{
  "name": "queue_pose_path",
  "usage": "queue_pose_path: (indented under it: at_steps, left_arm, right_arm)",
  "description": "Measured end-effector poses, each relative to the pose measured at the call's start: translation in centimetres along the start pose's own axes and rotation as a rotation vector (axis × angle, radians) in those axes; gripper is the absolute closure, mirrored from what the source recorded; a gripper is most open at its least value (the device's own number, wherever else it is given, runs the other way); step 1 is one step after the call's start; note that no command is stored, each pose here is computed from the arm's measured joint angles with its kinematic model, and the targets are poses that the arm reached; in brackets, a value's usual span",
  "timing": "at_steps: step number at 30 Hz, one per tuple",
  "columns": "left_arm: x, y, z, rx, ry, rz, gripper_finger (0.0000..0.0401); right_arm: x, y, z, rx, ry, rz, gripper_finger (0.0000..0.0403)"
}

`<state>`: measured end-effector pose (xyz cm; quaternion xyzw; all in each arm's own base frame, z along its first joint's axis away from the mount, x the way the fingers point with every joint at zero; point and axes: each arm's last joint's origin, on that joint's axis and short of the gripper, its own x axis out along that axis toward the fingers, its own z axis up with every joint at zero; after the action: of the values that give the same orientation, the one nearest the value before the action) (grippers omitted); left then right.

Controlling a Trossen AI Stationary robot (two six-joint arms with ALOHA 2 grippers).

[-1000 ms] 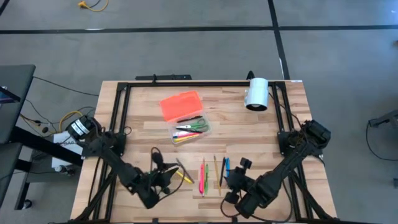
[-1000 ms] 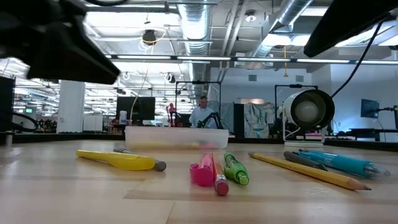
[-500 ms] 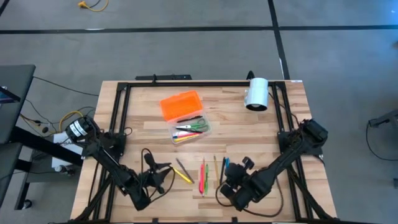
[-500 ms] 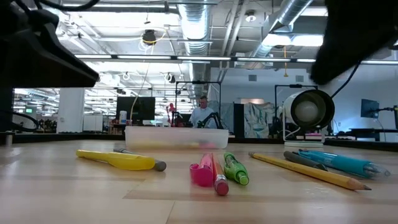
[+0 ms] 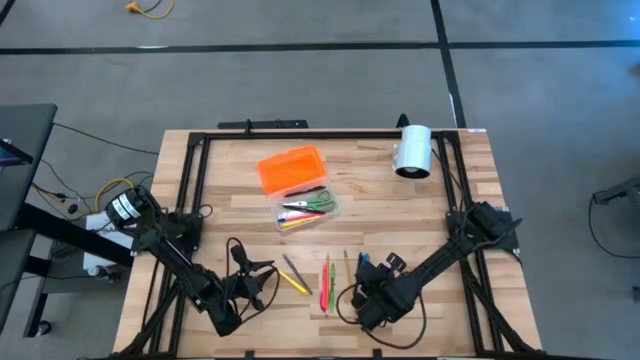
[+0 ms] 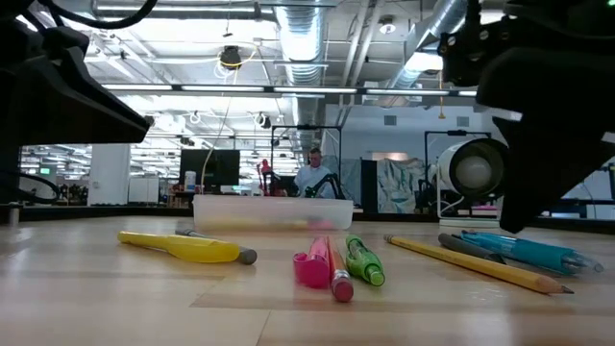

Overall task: Pick & place school supplies into a supply box
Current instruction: Put the blue pen into the supply box

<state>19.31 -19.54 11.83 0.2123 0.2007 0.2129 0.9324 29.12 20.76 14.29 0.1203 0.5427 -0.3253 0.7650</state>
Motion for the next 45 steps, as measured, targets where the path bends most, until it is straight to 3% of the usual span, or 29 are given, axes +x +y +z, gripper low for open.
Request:
queue_pose_path:
  at_steps: [20,32,45]
  left_arm:
    - [0.0,-0.1,0.1,-0.003,-0.003,-0.003,0.0314]
    - [0.0,-0.1,0.1,-0.004,-0.003,-0.003,0.0314]
    - [0.0,0.0,0.1,-0.003,-0.003,-0.002,0.0314]
  right_arm:
    - [-0.2,0.4,0.1,0.062,-0.031,0.04,0.0252]
    - [2.3,-0.5,-1.7,0.137,-0.038,0.058,0.0257]
    - [2.7,-0.9,-2.2,0.096,-0.12,0.017,0.0275]
